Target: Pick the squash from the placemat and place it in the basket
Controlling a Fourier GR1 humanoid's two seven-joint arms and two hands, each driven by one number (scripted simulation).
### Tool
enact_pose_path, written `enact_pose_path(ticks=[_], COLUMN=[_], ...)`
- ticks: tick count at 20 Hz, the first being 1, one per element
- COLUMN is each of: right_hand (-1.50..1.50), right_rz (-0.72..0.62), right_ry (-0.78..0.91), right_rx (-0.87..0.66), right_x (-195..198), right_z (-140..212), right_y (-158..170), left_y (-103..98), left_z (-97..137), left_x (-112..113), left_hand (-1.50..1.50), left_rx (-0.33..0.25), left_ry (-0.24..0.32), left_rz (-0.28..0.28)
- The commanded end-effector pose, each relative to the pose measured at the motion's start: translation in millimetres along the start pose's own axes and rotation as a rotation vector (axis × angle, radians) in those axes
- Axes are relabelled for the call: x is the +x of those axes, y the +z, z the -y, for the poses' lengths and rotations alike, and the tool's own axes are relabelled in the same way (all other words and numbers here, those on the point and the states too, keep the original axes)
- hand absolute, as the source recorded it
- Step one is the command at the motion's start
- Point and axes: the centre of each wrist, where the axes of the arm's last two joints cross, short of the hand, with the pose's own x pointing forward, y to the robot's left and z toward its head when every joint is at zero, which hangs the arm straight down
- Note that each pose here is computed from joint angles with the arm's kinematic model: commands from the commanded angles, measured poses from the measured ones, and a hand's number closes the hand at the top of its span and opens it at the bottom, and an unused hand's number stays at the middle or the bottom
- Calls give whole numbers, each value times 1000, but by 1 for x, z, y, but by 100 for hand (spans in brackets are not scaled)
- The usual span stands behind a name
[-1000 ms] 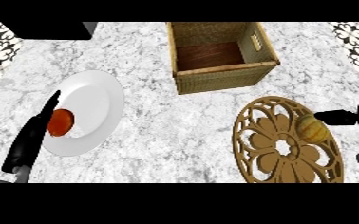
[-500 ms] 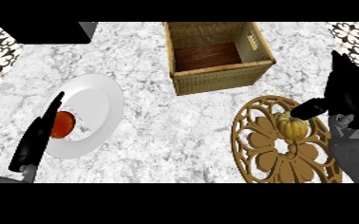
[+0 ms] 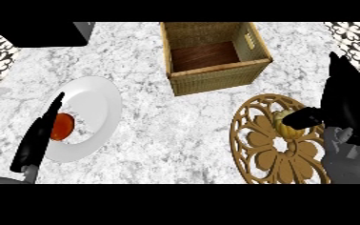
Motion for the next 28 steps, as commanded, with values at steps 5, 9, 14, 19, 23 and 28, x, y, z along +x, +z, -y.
enact_pose_path(ticks=[5, 9, 14, 19, 23, 28], right_hand=[-150, -150, -150, -150, -150, -150], right_rz=[-248, -254, -266, -264, -261, -287], right_ry=[62, 97, 77, 96, 114, 114], right_rx=[-24, -26, -21, -20, 1, 24], right_x=[-5, -2, -8, 2, 17, 2], right_z=[0, 1, -7, -7, -18, -29], right_y=[29, 19, 24, 31, 28, 31], left_y=[0, -9, -3, -10, -10, -5], left_z=[3, 10, 19, 19, 27, 13], left_x=[-16, -6, -16, -11, 0, -16], left_hand=[0, 0, 0, 0, 0, 0], left_rx=[-40, -23, -35, -52, -56, -69], left_ry=[12, 4, -4, -13, -14, -11], left_rz=[-42, -32, -35, -18, -14, -28])
